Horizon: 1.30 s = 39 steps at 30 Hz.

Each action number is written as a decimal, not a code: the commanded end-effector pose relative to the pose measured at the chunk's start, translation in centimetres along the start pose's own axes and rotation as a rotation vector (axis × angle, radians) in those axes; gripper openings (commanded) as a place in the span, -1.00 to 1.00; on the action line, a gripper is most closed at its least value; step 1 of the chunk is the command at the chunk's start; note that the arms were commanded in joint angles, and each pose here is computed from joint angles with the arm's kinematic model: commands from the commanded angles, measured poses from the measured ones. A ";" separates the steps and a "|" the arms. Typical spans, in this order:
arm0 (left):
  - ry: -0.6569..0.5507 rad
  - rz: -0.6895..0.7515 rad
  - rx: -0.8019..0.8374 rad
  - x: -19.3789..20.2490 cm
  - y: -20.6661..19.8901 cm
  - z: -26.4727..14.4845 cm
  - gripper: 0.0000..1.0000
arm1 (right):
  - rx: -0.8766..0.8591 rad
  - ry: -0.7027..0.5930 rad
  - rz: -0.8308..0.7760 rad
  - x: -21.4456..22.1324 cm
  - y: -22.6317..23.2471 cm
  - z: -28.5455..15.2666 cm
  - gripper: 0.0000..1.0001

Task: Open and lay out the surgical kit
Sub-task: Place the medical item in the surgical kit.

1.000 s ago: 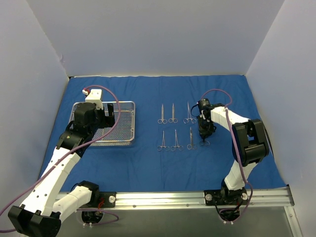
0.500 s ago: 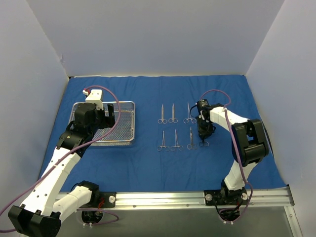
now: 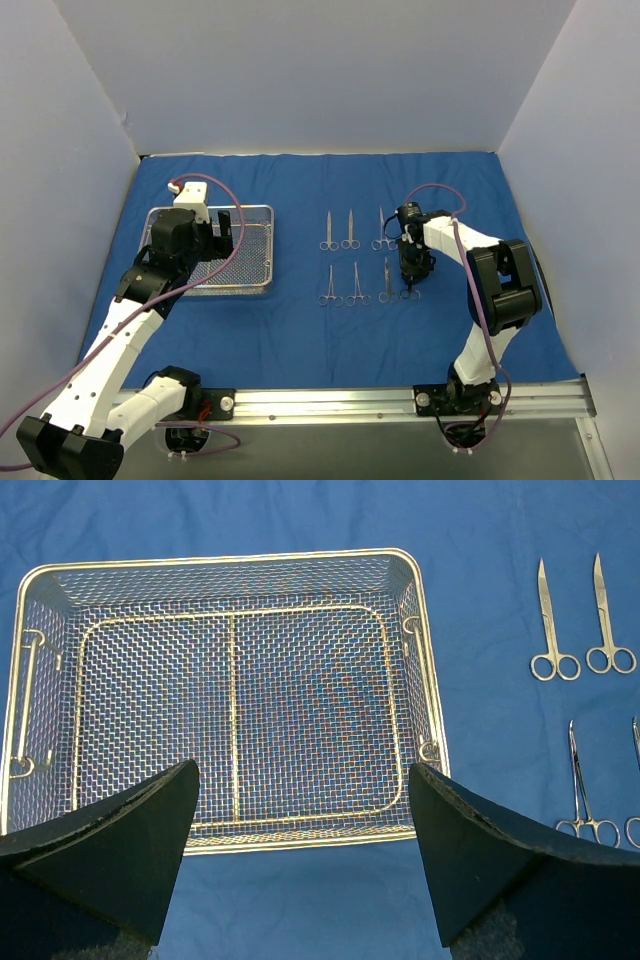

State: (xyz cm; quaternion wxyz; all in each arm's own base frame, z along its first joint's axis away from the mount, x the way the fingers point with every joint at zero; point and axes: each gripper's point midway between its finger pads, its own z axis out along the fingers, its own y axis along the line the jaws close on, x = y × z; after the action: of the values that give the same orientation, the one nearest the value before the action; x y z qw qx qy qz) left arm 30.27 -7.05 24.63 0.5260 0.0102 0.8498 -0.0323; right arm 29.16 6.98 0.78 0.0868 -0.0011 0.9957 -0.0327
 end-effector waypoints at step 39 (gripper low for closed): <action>-0.015 0.007 0.012 -0.5 0.0 -0.2 0.89 | 0.020 -0.133 0.036 -2.9 0.5 -5.5 -0.25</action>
State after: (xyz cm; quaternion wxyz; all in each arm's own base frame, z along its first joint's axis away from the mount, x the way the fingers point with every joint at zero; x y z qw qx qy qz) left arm 30.27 -7.08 24.62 0.5256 0.0127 0.8500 -0.0336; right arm 29.46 7.11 2.32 0.0969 0.0044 0.9938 -0.0540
